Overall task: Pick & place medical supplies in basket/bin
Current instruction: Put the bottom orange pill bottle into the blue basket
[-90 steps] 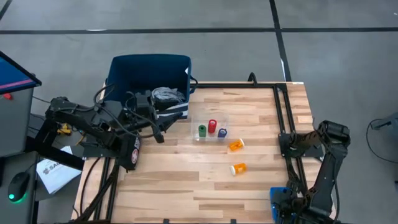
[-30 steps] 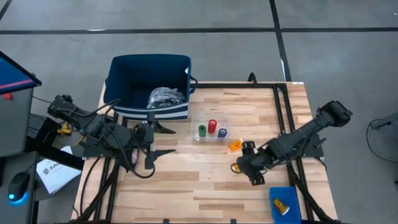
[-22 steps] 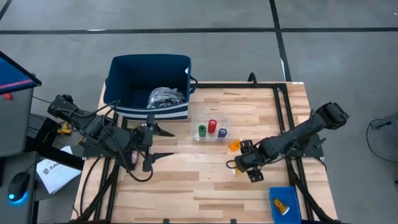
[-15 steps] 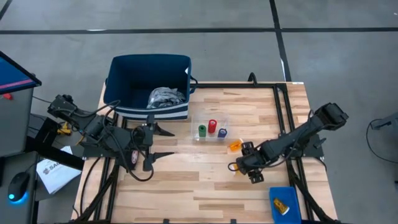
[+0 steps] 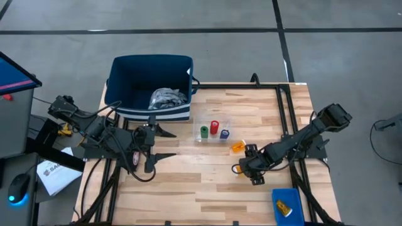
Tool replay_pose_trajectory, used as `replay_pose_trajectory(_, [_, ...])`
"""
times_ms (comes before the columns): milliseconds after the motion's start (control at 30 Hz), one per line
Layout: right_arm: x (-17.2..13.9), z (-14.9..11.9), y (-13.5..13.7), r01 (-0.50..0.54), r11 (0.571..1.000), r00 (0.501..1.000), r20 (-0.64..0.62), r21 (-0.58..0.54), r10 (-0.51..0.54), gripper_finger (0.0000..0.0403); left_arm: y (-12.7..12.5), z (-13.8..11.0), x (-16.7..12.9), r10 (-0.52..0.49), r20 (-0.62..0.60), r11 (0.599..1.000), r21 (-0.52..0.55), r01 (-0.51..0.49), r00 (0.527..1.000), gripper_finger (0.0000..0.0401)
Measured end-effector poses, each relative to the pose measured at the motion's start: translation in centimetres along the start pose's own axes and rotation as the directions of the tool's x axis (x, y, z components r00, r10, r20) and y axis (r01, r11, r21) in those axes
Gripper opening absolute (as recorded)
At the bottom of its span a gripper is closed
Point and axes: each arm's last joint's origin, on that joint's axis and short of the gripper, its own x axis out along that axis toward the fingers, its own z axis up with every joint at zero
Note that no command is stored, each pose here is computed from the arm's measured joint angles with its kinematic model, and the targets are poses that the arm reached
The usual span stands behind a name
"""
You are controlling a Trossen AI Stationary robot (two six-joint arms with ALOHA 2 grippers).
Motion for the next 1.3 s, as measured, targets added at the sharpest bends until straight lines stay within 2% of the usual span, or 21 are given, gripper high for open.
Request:
replay_pose_trajectory(467, [0.1, 0.3, 0.1, -0.002, 1.000, 0.999, 0.036, 0.004, 0.001, 0.0239, 0.0, 0.0, 0.0, 0.001, 0.002, 1.000, -0.013, -0.001, 1.000, 0.0281])
replay_pose_trajectory(833, [-0.1, 0.3, 0.2, -0.037, 0.999, 0.999, 0.023, 0.030, 0.036, 0.0139, 0.0, -0.1, 0.0, 0.003, -0.008, 1.000, -0.007, -0.003, 1.000, 0.0281])
replay_pose_trajectory(1033, [-0.7, 0.5, 0.5, -0.051, 0.998, 0.999, 0.000, 0.045, 0.051, 0.0113, 0.1, -0.2, 0.0, 0.006, -0.019, 1.000, 0.001, -0.006, 1.000, 0.0281])
replay_pose_trajectory(1167, [-1.7, 0.8, 1.1, -0.081, 0.996, 0.995, -0.050, 0.028, 0.083, 0.0101, 0.2, -0.7, 0.0, 0.017, -0.061, 1.000, 0.023, -0.016, 0.998, 0.0281])
replay_pose_trajectory(1300, [-3.1, 1.0, 2.5, -0.126, 0.992, 0.989, -0.080, 0.018, 0.127, 0.0080, 0.4, -1.8, -0.2, 0.042, -0.164, 0.999, 0.027, -0.038, 0.986, 0.0281])
